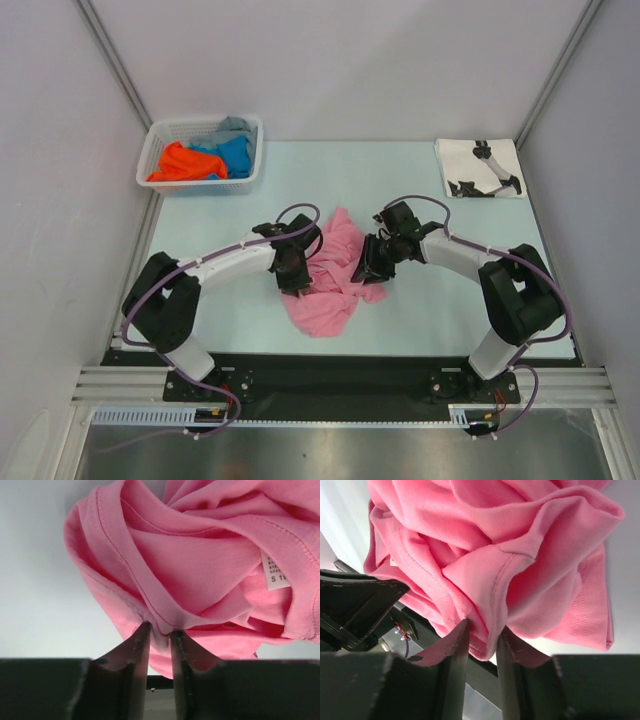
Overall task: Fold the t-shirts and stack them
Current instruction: Flatten the tshirt out
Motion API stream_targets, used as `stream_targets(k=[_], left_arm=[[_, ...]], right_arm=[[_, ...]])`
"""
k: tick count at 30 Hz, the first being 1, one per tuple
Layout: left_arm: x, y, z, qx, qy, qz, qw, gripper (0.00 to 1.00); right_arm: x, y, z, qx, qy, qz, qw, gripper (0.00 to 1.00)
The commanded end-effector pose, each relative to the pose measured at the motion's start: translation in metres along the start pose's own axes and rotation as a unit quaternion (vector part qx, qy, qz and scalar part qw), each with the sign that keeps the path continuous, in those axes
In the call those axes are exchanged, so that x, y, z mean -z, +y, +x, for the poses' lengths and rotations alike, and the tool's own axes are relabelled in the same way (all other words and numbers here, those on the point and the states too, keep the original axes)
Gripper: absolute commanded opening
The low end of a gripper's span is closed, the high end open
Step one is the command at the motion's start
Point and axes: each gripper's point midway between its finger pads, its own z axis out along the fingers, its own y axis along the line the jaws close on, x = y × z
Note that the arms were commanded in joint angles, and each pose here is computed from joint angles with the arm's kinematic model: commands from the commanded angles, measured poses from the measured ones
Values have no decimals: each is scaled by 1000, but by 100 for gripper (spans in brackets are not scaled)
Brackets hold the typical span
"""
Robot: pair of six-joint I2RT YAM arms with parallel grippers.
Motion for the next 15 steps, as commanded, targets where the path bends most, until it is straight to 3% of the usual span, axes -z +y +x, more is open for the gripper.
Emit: stream_targets(k=[1, 2, 3, 4, 6, 10, 15], left_arm=[[18, -2, -8, 2, -27, 11, 1000, 26], [21, 1, -9, 1, -33, 10, 999, 21], [26, 2, -9, 0, -38, 14, 999, 15], [27, 6, -7, -4, -37, 10, 999, 3], [35, 11, -6, -8, -44, 11, 999, 0], [60, 19, -6, -34, -68, 28, 997, 0], [102, 20, -12, -71, -116, 77, 988, 0]], right_arm=[[3, 13, -13, 14, -18, -14, 1000, 31], [3, 14, -13, 15, -19, -14, 1000, 29], [3, 14, -14, 13, -20, -14, 1000, 21], [4, 15, -16, 14, -22, -15, 1000, 16], [7, 18, -21, 13, -27, -19, 999, 0], [30, 26, -45, 8, -67, -23, 997, 0], [98, 55, -95, 11, -166, -52, 985, 0]])
